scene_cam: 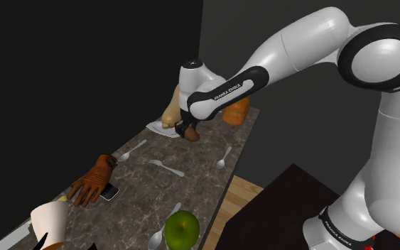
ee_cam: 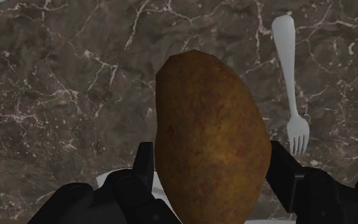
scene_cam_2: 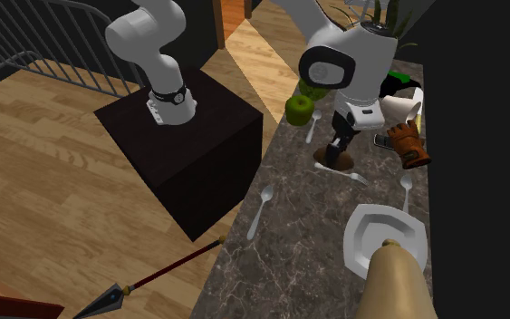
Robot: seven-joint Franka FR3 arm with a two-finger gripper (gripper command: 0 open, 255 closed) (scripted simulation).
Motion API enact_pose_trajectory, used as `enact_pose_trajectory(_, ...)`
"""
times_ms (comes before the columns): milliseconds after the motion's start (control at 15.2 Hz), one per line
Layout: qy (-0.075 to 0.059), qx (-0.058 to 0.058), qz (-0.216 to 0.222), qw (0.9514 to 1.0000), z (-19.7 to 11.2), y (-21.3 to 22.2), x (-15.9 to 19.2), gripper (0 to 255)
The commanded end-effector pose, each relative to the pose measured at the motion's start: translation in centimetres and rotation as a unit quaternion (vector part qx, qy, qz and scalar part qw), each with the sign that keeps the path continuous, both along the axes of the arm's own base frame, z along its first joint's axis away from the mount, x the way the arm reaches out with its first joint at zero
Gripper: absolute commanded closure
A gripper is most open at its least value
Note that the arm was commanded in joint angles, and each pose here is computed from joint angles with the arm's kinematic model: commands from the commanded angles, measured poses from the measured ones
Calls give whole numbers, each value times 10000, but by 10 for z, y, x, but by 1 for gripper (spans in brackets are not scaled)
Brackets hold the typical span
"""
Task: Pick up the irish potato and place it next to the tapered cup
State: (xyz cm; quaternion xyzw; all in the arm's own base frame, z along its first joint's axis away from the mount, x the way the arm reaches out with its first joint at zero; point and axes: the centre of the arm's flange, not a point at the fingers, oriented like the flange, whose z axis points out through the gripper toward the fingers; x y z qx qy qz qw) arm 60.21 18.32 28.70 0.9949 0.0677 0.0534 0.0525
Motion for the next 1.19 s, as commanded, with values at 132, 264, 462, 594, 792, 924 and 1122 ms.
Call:
enact_pose_trajectory(132, -2, 0, -8, 10000, 3, 52, -14, 255)
enact_pose_trajectory(264, -2, 0, -8, 10000, 3, 77, -22, 255)
enact_pose_trajectory(462, -2, 0, -8, 10000, 3, 116, -32, 255)
enact_pose_trajectory(594, -2, 0, -8, 10000, 3, 141, -40, 255)
enact_pose_trajectory(792, -2, 0, -8, 10000, 3, 179, -50, 255)
enact_pose_trajectory(924, -2, 0, -8, 10000, 3, 204, -58, 255)
enact_pose_trajectory(1122, -2, 0, -8, 10000, 3, 243, -68, 255)
